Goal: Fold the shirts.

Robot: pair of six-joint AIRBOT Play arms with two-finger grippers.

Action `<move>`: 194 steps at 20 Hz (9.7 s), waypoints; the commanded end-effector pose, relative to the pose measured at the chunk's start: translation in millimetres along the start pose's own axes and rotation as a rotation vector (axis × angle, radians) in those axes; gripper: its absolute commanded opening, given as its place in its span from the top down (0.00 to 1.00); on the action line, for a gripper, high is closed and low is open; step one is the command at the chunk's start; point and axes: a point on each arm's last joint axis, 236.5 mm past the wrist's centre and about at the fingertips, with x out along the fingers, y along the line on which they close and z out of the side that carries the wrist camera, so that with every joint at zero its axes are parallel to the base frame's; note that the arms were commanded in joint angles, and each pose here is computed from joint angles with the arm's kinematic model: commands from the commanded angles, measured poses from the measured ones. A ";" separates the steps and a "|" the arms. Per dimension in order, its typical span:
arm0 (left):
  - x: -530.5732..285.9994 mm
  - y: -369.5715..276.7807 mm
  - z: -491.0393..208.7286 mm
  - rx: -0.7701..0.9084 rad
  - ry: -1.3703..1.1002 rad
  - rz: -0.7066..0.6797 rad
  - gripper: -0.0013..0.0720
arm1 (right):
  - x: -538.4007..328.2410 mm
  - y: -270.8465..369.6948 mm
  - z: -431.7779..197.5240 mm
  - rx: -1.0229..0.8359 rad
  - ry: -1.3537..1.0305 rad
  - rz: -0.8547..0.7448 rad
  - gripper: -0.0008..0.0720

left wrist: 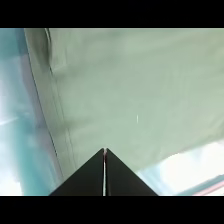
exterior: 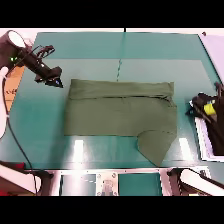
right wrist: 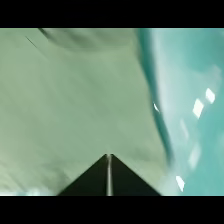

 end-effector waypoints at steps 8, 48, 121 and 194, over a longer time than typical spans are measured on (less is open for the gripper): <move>30.0 -16.0 -143.7 -0.116 -0.186 0.071 0.95 | 95.1 -55.2 -121.6 0.189 0.146 -0.067 0.48; 118.8 -10.6 -203.7 -0.069 0.034 0.045 0.95 | 60.1 -35.3 -114.4 -0.013 0.128 -0.108 0.96; 26.9 41.6 76.5 -0.107 -0.378 0.064 0.81 | 117.6 88.4 97.3 -0.386 0.189 0.443 0.96; -19.4 -6.2 83.9 0.109 -0.242 -0.018 0.95 | 175.7 323.0 -63.0 -0.441 0.122 0.614 0.25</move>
